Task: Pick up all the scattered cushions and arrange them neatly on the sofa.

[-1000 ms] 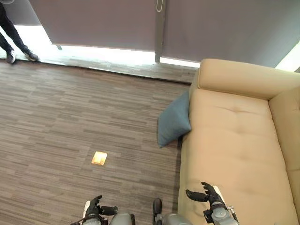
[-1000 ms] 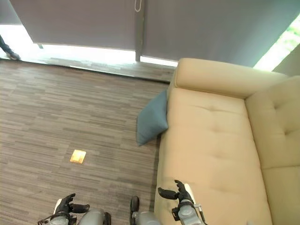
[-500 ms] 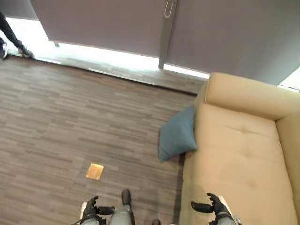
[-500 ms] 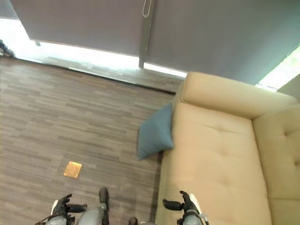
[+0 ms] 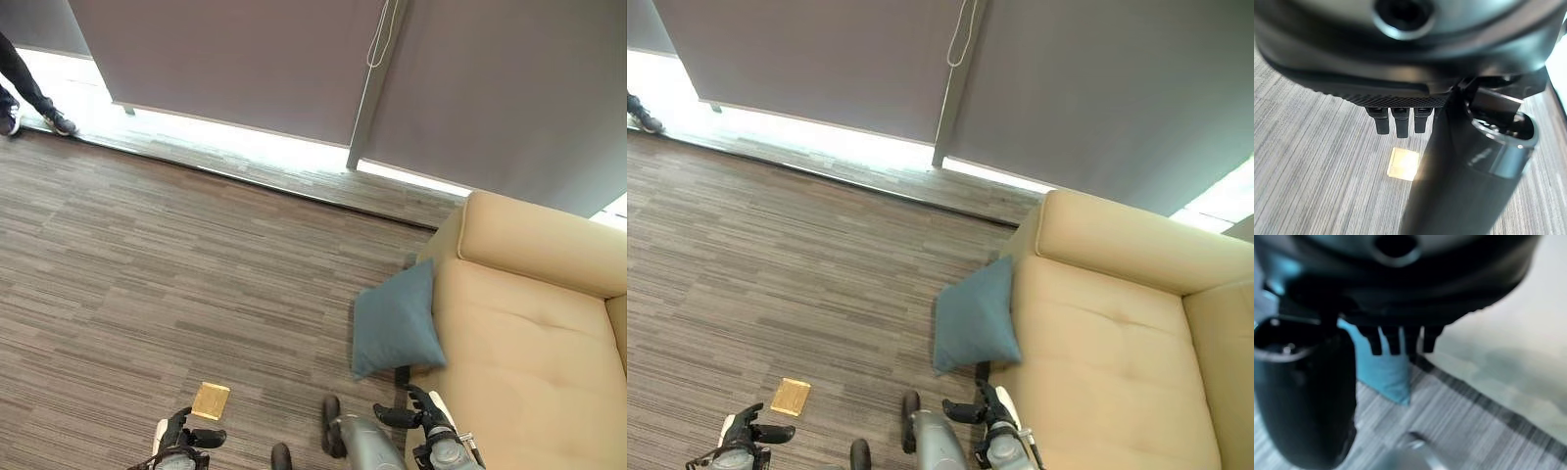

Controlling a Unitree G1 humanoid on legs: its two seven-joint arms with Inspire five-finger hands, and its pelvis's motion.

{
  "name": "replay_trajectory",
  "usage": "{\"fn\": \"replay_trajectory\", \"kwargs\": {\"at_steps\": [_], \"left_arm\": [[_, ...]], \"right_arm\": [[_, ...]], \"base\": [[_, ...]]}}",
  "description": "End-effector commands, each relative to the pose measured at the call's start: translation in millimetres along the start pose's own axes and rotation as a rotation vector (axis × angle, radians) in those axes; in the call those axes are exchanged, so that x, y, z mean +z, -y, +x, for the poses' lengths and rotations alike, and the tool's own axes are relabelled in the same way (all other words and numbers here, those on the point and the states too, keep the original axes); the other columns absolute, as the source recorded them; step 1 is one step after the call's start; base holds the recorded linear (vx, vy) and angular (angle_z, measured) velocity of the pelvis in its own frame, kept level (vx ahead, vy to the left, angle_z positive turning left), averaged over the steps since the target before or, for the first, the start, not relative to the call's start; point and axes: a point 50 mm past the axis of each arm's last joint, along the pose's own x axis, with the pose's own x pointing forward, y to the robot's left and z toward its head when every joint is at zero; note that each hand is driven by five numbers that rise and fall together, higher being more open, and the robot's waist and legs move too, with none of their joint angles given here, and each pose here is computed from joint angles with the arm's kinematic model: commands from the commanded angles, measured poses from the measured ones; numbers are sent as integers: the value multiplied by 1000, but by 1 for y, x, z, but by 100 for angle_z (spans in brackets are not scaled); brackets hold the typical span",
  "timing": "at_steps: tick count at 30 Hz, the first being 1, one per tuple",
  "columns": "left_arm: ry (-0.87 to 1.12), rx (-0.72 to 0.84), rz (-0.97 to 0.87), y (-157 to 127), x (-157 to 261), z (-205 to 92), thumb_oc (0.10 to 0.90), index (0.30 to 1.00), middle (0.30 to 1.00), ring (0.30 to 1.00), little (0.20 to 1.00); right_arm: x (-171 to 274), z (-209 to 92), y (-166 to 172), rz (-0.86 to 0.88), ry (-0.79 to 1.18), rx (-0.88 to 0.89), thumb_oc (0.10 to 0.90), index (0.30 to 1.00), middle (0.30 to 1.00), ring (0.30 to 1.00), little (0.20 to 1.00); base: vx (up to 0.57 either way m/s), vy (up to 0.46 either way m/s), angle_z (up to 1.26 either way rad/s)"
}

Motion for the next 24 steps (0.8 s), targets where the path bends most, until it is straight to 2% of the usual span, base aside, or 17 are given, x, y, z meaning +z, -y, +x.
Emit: {"fn": "replay_trajectory", "kwargs": {"at_steps": [1, 9, 15, 24], "left_arm": [[76, -6, 82, -1, 8, 0, 800, 900, 900, 900, 900], [45, -54, 115, 9, -6, -6, 800, 900, 900, 900, 900], [62, -69, 118, 11, 0, -6, 800, 900, 900, 900, 900], [50, -77, 124, 13, -3, -5, 800, 900, 900, 900, 900]], "right_arm": [[-7, 2, 26, -37, 3, -83, 800, 900, 900, 900, 900], [-14, 0, 33, 12, -12, -108, 800, 900, 900, 900, 900], [-16, 1, 40, -8, -24, -118, 800, 900, 900, 900, 900], [-20, 1, 45, -29, -40, -131, 800, 900, 900, 900, 900]], "base": [[199, -27, -5], [280, -78, 7], [227, 33, -56], [246, 162, -80]]}}
